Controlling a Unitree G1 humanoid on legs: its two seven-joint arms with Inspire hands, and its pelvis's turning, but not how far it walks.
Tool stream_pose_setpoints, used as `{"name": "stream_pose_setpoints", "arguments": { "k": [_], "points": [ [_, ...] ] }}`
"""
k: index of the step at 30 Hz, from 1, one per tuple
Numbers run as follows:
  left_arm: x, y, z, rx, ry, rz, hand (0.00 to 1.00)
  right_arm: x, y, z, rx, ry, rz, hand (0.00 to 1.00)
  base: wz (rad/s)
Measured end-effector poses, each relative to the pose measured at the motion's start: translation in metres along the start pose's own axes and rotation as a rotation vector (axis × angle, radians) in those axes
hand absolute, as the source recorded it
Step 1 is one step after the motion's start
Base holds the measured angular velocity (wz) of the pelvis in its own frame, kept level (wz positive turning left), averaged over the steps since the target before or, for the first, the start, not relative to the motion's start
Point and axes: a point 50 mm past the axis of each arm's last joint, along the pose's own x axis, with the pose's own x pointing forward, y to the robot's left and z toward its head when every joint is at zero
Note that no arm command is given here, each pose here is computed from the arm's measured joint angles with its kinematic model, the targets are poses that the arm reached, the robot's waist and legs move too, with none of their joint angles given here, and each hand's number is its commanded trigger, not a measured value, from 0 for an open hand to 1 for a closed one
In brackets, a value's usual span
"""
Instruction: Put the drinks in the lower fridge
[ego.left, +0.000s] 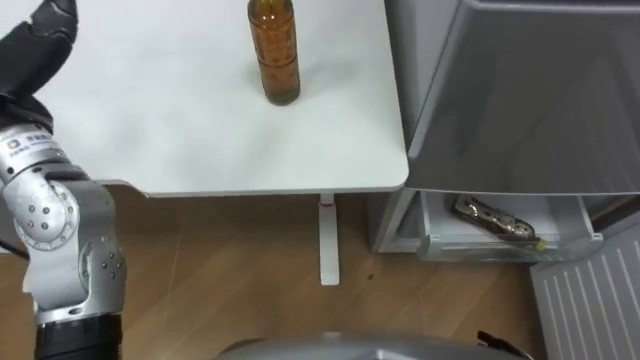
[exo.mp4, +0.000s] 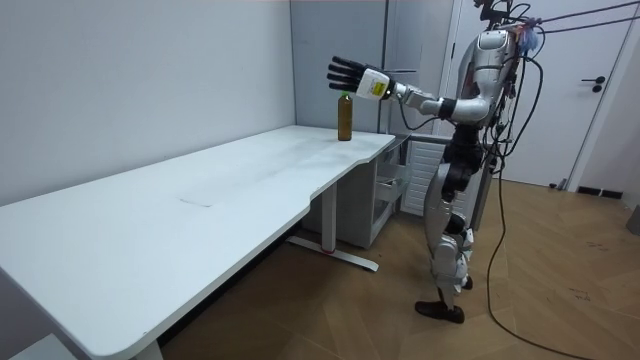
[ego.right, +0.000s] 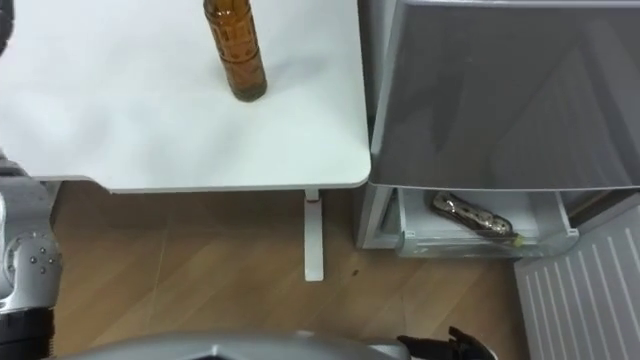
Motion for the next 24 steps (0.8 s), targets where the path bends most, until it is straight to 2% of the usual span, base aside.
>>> {"name": "stream_pose_setpoints", "arguments": {
  "k": [3,9,24],
  "points": [
    [-0.003,-0.011,-0.007,-0.004,0.049,-0.106,0.00,0.000,0.000,0.000,0.005,0.000,0.000,0.00,-0.07],
    [-0.008,-0.019,-0.022,0.021,0.152,-0.257,0.00,0.000,-0.001,0.002,0.016,-0.004,-0.006,0.00,-0.07],
    [-0.011,-0.024,-0.028,0.048,0.220,-0.371,0.00,0.001,-0.001,0.005,0.004,0.006,-0.007,0.00,0.00]
  ]
}}
